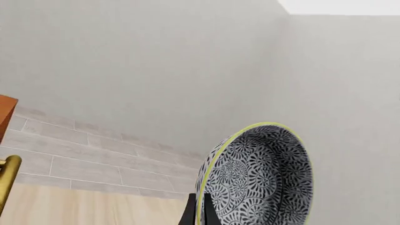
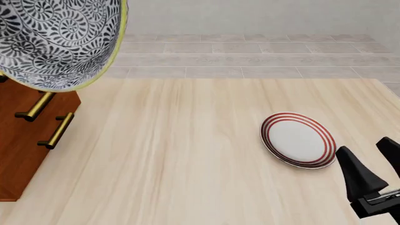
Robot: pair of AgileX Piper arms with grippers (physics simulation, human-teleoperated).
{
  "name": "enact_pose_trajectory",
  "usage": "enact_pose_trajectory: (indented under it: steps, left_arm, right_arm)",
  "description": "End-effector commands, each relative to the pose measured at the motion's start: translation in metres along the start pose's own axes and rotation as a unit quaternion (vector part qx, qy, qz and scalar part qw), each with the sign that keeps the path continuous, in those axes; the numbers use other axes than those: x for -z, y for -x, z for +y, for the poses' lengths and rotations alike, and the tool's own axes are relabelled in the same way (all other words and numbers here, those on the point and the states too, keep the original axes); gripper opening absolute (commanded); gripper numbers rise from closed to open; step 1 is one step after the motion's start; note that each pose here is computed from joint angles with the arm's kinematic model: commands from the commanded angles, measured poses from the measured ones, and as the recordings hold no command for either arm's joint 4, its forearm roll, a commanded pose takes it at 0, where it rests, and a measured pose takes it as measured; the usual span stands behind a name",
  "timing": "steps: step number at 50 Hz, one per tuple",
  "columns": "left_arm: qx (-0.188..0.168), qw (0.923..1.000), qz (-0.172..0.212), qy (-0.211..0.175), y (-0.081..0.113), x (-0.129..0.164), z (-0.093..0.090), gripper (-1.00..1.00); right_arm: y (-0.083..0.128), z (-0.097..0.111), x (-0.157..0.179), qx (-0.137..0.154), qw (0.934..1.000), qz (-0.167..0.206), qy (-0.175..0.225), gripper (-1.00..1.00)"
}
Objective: Put the bowl on top of the cabinet.
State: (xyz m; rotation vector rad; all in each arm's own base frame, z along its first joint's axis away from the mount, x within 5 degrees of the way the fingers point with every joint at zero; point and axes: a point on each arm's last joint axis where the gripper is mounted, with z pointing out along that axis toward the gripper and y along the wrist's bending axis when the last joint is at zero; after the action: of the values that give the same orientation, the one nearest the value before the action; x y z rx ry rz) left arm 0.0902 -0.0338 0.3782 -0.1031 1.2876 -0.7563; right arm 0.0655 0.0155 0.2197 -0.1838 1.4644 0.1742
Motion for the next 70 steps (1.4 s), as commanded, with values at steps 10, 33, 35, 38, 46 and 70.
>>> enact_pose_trajectory:
  steps: [10, 33, 35, 38, 46, 70]
  left_arm:
    - [0.013, 0.9999, -0.01, 0.0, -0.002, 0.005, 0.002, -1.0]
    - [0.007, 0.9997, 0.008, 0.02, 0.005, -0.01, 0.0, -1.0]
    - [0.01, 0.9994, 0.011, 0.032, 0.01, -0.014, 0.0, -1.0]
    - [-0.007, 0.999, 0.021, 0.039, 0.019, -0.021, -0.005, -1.0]
    - [-0.017, 0.9958, 0.019, 0.088, 0.039, -0.027, -0.005, -1.0]
    - [-0.087, 0.9806, 0.03, 0.173, 0.094, -0.05, -0.014, -1.0]
  right_arm:
    - [-0.003, -0.001, -0.002, -0.006, 0.9999, 0.007, -0.007, 1.0]
    - [-0.003, -0.001, -0.001, -0.006, 0.9999, 0.007, -0.006, 1.0]
    - [-0.003, -0.001, -0.001, -0.006, 0.9999, 0.007, -0.006, 1.0]
    - [-0.003, -0.001, -0.001, -0.006, 0.9999, 0.007, -0.006, 1.0]
    - [-0.003, -0.001, -0.001, -0.006, 0.9999, 0.007, -0.006, 1.0]
    - [-0.003, -0.001, -0.001, -0.006, 0.9999, 0.007, -0.006, 1.0]
